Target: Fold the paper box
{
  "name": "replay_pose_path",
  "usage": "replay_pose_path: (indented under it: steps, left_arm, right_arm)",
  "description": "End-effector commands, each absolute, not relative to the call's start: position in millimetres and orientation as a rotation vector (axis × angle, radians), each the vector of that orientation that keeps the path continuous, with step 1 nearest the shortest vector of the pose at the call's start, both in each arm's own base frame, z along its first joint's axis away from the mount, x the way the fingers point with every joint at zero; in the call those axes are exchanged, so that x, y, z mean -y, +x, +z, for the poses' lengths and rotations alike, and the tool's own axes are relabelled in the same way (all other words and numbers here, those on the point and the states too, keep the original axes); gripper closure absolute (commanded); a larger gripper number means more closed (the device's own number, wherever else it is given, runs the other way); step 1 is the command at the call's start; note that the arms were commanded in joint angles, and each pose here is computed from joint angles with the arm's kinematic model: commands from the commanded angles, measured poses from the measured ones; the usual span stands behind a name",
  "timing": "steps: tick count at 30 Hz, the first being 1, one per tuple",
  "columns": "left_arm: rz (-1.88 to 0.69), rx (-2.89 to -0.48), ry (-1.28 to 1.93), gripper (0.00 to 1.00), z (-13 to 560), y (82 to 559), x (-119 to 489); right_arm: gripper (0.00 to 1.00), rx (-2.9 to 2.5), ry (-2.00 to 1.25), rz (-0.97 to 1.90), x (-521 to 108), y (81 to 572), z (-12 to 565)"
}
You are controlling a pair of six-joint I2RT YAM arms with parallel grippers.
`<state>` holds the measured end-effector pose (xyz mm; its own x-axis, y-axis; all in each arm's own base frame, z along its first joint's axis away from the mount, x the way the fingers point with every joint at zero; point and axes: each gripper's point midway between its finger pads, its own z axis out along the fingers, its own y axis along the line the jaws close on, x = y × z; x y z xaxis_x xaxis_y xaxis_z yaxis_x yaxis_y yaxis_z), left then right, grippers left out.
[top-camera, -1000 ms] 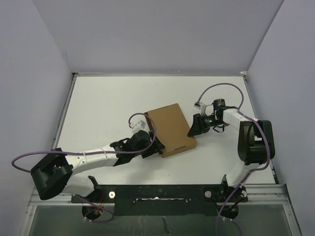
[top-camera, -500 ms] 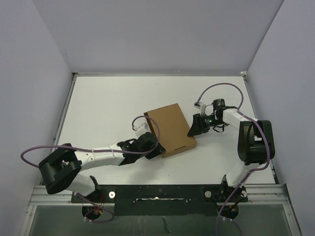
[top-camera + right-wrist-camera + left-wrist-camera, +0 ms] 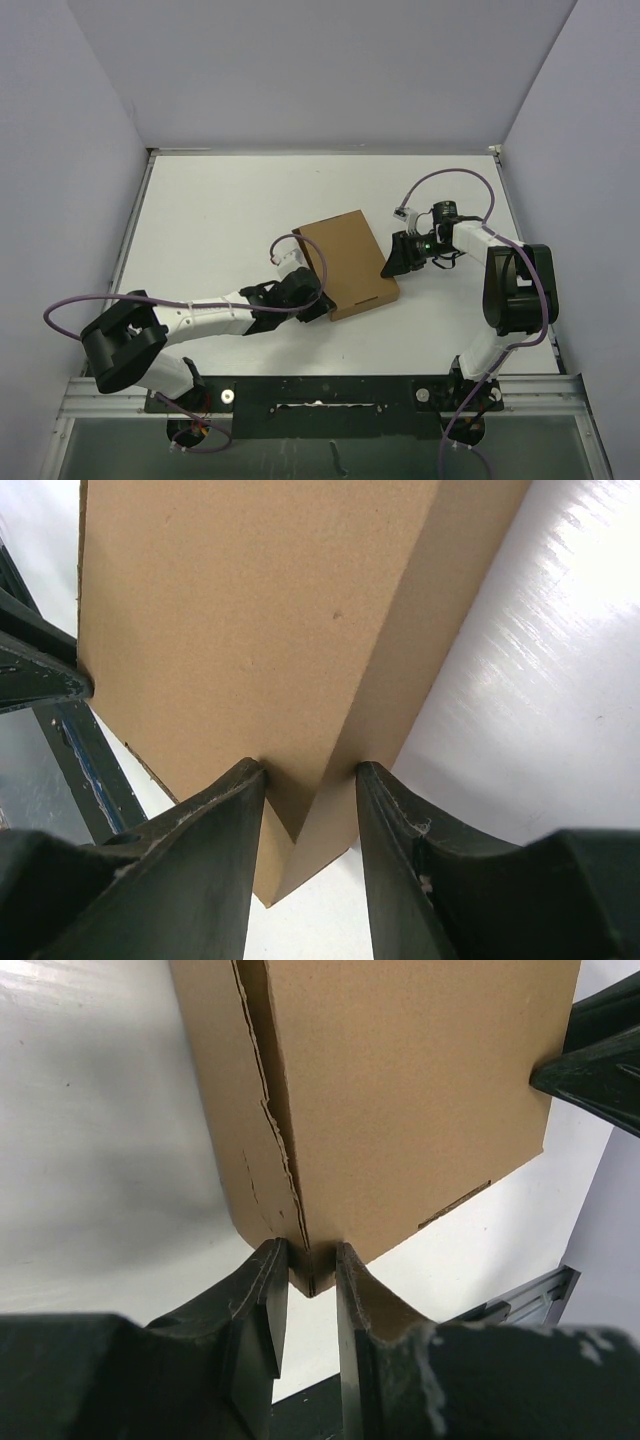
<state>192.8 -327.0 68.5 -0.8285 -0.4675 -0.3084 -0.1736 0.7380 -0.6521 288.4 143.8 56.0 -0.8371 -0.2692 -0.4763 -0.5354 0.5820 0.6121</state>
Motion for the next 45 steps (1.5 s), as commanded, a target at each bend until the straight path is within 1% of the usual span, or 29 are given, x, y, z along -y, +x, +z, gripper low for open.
replay_pose_path:
  steps: [1,3,4,5,6,11,18,21,26,32,36,43,45]
  left_arm:
    - [-0.951,-2.394,-0.427,0.73,98.2,202.8,339.9]
    - [-0.935,-2.367,-0.369,0.51,106.6,207.3,331.9]
    - [-0.934,-2.353,-0.354,0.44,111.1,209.3,327.4]
    - [-0.932,-2.340,-0.347,0.40,114.5,212.2,321.6]
    - [-0.938,-2.324,-0.343,0.37,119.1,216.1,316.0]
    - [-0.955,-2.265,-0.329,0.31,141.3,243.4,284.4]
    - [-0.880,-2.263,-0.395,0.30,136.4,321.7,219.5]
    - [-0.917,-2.234,-0.356,0.30,142.3,357.4,215.2]
    - [-0.932,-2.270,-0.289,0.29,134.4,393.3,232.7]
    - [-0.874,-2.375,-0.325,0.34,101.3,408.6,240.9]
    - [-0.821,-2.422,-0.325,0.35,88.7,410.2,241.9]
    - [-0.807,-2.458,-0.317,0.38,73.8,412.8,254.3]
    - [-0.801,-2.466,-0.317,0.43,70.6,414.3,256.1]
  right_arm:
    - [0.60,-2.549,-0.743,0.935,-129.3,293.9,28.1]
    - [0.60,-2.549,-0.745,0.933,-129.5,294.1,28.3]
    - [0.60,-2.548,-0.745,0.933,-129.5,294.3,28.3]
    - [0.60,-2.548,-0.745,0.933,-129.4,294.3,28.4]
    - [0.60,-2.548,-0.746,0.933,-129.7,294.2,28.3]
    - [0.60,-2.548,-0.745,0.932,-129.4,294.5,28.3]
    - [0.60,-2.549,-0.746,0.930,-129.3,294.4,28.1]
    - [0.60,-2.548,-0.749,0.930,-129.5,294.0,28.0]
    - [0.61,-2.551,-0.750,0.926,-129.0,294.1,27.3]
    - [0.61,-2.553,-0.753,0.922,-128.9,294.2,26.6]
    - [0.61,-2.554,-0.753,0.923,-128.9,294.4,25.9]
    - [0.61,-2.556,-0.756,0.922,-129.2,294.4,25.4]
    - [0.61,-2.556,-0.759,0.922,-129.5,294.0,25.2]
